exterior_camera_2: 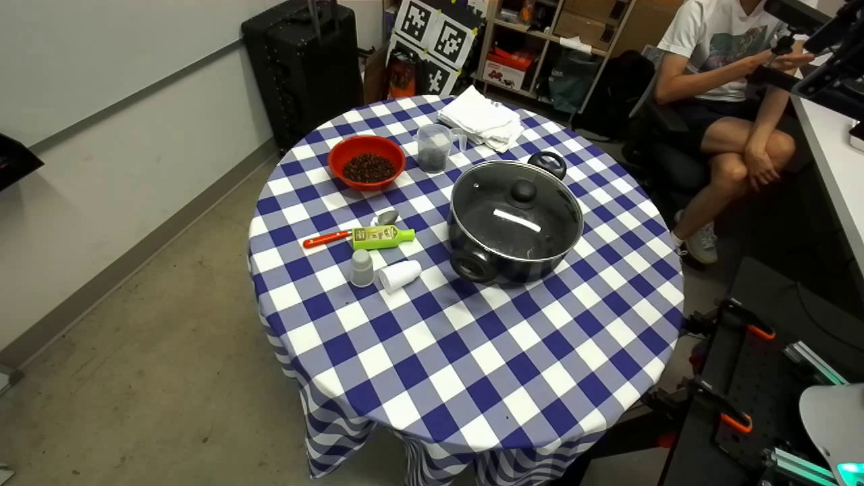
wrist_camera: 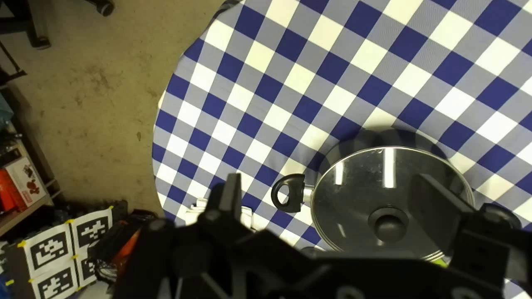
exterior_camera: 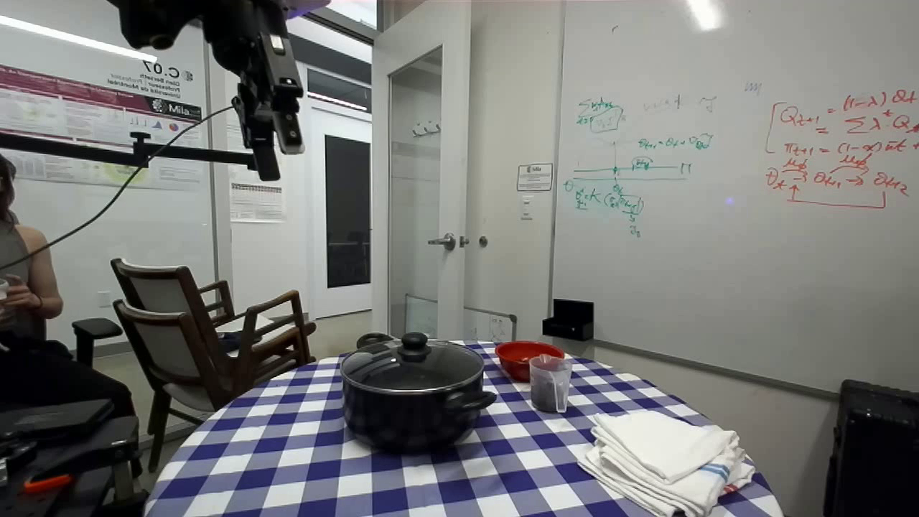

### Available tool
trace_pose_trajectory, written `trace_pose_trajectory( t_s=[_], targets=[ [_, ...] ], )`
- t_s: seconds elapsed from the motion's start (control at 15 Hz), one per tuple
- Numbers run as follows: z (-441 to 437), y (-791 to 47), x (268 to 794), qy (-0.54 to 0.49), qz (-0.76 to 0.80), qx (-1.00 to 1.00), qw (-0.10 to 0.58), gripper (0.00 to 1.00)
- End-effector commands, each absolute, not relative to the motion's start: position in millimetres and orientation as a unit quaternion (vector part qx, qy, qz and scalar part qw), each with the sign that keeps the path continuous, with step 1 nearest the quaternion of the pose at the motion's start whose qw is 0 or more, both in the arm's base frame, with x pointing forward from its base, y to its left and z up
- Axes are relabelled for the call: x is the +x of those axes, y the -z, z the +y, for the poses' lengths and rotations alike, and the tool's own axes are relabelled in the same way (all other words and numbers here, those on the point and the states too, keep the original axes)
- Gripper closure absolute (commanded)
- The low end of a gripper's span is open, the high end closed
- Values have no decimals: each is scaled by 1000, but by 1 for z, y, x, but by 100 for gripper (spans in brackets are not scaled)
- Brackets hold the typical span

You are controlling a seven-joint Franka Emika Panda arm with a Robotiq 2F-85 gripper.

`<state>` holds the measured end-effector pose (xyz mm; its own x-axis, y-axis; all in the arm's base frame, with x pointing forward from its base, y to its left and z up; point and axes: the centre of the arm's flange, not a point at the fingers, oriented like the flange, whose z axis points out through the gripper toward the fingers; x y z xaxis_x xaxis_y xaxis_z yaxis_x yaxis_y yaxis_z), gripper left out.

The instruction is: Remove the lid from the pot

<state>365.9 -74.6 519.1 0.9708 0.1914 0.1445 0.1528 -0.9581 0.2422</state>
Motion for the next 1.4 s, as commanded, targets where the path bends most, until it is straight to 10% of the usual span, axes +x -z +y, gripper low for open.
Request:
trace_pose_trajectory(
  t_s=[0.0,1.33],
  targets=[
    [-73,-507,413,-92,163,973,133,0],
    [60,-353,606,13,421,907,11,0]
  ],
)
